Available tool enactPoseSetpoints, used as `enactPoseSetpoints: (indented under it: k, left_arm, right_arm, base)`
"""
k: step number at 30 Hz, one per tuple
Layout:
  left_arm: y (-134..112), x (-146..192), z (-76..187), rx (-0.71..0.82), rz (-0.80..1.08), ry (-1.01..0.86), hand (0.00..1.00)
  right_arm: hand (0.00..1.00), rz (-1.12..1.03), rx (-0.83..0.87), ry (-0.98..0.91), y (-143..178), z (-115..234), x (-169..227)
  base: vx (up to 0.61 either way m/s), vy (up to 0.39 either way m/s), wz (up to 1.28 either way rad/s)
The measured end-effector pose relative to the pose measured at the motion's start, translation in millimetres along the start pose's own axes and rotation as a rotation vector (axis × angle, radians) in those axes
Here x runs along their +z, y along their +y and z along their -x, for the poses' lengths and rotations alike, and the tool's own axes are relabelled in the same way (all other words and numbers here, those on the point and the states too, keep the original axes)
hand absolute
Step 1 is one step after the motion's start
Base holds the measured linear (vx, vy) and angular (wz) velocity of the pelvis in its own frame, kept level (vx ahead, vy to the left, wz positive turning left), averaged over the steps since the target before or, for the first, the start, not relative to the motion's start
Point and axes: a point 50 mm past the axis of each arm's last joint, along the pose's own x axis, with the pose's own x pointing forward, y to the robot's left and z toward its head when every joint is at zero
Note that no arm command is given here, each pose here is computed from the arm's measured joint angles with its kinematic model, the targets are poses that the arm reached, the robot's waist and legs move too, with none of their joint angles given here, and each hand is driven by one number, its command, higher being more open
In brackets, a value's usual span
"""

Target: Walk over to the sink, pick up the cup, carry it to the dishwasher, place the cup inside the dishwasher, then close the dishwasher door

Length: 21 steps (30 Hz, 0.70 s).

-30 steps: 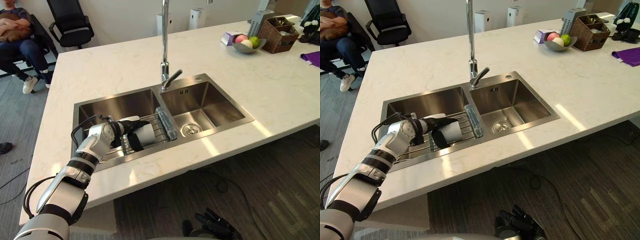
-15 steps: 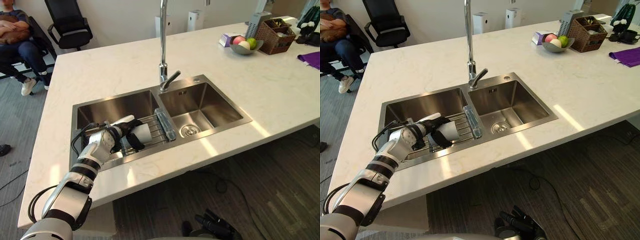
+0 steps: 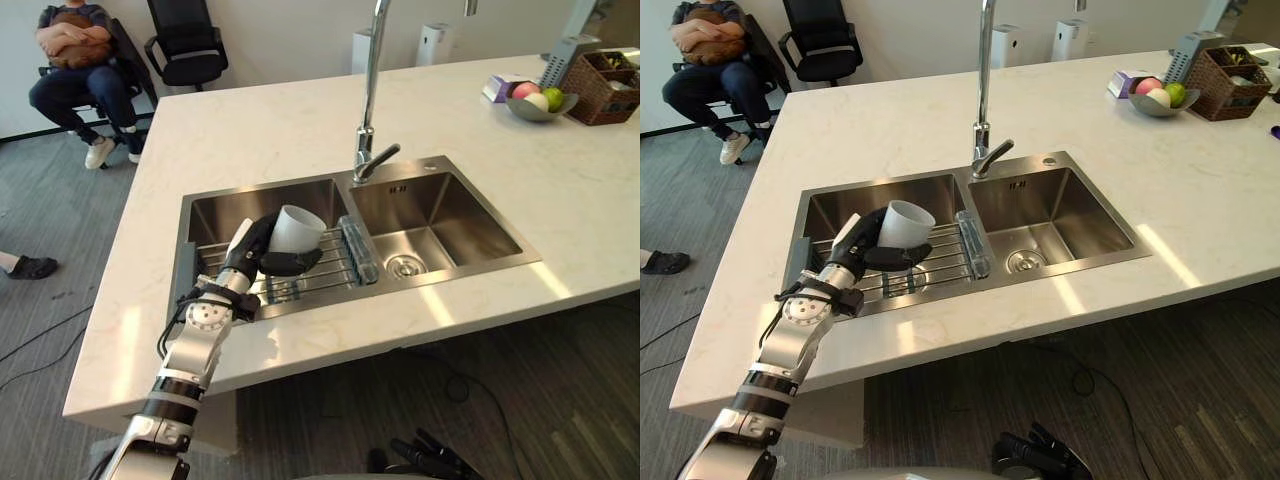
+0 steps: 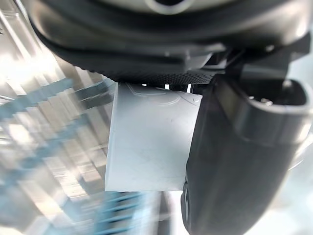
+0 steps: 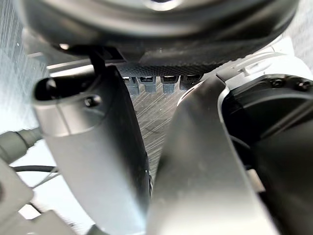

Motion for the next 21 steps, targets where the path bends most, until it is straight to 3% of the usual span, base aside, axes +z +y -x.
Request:
enactPoseSetpoints:
  k: [7,13,21]
  left_arm:
    - [10.7,20.5,37.5,0.194,0.177,-0.214,0.00]
    - [31.7,44.6,57.0,0.388,0.211,-0.414,0.00]
    - [41.2,49.1,69.3,0.500,0.228,-0.471,0.00]
  right_arm:
    - [1.00,-0.077,-0.138,0.025,-1.9,0.5,-16.1]
    - [1.00,-0.299,-0.214,0.003,-5.2,5.7,-34.1]
    - [1.00,-0.356,-0.274,-0.006,-5.3,8.8,-44.2]
  base:
    - [-0.08,-0.021,0.15]
    - [-0.01,-0.008,0.02]
    - [-0.01,-0.001,0.01]
